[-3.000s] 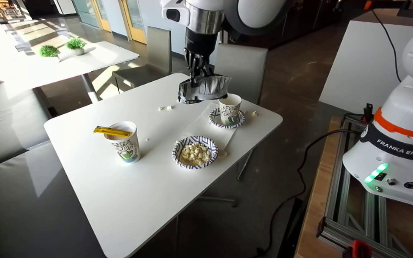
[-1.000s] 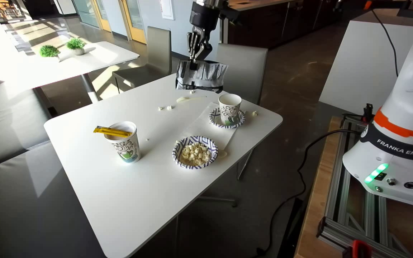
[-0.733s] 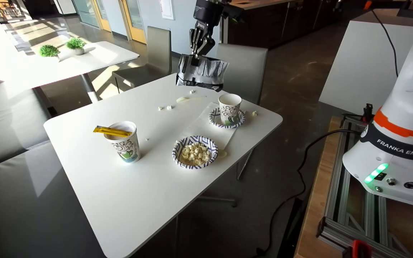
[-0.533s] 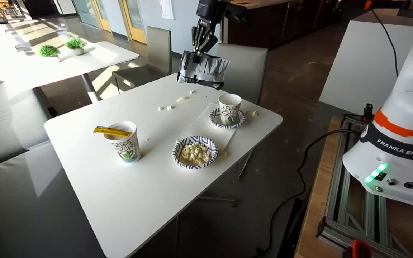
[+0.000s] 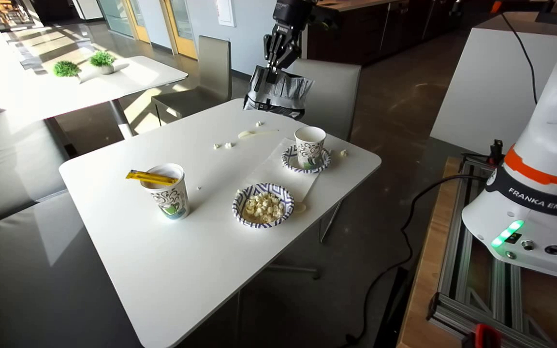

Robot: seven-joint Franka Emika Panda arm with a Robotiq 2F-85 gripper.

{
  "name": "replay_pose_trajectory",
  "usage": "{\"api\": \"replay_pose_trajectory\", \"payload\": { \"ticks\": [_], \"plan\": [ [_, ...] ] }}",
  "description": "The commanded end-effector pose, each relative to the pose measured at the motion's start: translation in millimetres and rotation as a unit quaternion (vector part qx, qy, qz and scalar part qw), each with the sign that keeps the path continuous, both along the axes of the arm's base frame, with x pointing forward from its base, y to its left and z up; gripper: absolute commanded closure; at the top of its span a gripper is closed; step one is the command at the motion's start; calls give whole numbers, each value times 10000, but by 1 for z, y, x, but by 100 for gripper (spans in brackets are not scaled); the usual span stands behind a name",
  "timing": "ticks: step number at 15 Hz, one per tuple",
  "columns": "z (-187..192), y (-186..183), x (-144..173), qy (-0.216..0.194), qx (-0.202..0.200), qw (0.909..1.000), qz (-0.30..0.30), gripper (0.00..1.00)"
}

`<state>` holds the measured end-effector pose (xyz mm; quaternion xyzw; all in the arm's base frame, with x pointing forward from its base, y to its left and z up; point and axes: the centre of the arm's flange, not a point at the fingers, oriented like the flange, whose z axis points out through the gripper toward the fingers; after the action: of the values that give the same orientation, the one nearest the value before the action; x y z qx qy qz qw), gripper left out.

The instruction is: Pour the content in the snack package into the styrofoam cup

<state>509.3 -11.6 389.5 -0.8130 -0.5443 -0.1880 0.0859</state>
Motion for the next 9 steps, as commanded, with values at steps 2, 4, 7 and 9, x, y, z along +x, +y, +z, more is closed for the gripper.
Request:
{"api": "replay_pose_trajectory", "payload": {
  "ticks": [2, 4, 7, 9],
  "plan": [
    [0, -9, -11, 3, 196, 9994, 275, 100],
    [0, -10, -12, -5, 258, 9991, 347, 100],
    [-1, -6, -4, -15, 141, 9996, 239, 99],
    [0, -8, -4, -20, 155, 9997, 213, 99]
  ]
}}
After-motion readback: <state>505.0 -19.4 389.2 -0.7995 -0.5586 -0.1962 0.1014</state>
